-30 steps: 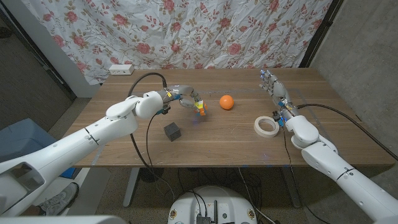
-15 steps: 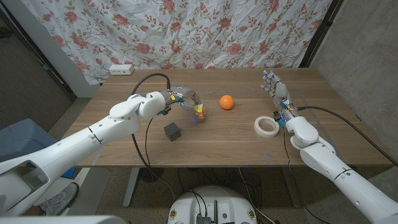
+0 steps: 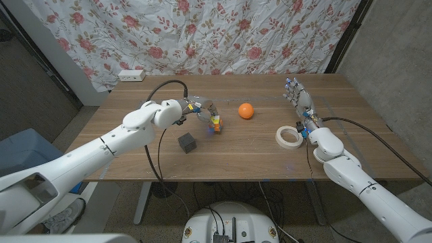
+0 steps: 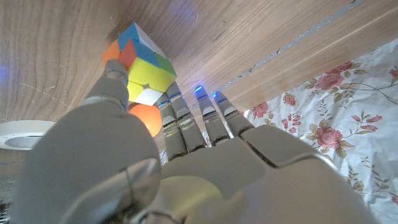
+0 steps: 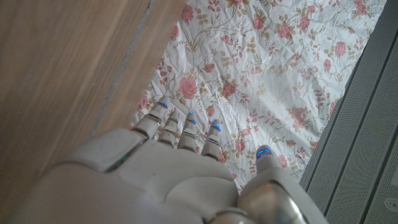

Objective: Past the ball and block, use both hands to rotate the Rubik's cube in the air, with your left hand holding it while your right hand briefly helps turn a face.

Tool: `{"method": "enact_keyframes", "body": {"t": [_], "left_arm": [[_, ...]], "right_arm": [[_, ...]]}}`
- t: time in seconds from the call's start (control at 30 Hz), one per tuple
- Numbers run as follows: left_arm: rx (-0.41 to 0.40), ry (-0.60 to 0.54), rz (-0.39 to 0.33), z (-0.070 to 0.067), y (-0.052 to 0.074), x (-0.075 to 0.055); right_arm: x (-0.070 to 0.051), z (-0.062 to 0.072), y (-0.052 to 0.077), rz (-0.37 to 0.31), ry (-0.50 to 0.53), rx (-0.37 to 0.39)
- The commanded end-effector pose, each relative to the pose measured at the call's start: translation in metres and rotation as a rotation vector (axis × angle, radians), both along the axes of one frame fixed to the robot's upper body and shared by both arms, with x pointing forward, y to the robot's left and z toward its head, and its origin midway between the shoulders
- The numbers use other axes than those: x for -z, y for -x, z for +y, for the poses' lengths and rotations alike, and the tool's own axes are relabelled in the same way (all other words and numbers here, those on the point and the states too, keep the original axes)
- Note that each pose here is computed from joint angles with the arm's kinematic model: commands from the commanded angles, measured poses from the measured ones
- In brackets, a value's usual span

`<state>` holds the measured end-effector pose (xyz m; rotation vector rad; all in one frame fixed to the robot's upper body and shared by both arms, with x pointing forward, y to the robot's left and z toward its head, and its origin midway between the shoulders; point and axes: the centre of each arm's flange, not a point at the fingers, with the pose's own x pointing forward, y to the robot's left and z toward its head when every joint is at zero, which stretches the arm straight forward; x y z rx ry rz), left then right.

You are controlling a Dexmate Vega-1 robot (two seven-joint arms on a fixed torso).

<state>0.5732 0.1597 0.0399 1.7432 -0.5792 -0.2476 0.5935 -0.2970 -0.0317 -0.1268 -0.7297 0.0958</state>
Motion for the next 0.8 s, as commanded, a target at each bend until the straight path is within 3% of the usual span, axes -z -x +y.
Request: {"method": "enact_keyframes", "body": {"t": [0.03, 0.8], "left_arm": [[-0.044, -0.054, 0.020, -0.0013, -0.0007, -0.0012], [-0.087, -0.126, 0.082, -0.0034, 0.0011, -0.0025]], "right_arm": [[0.0029, -0.0003, -0.0086, 0.009, -0.015, -0.015], [0.0088, 0.0005, -0.0115, 0.026, -0.044, -0.021]]}}
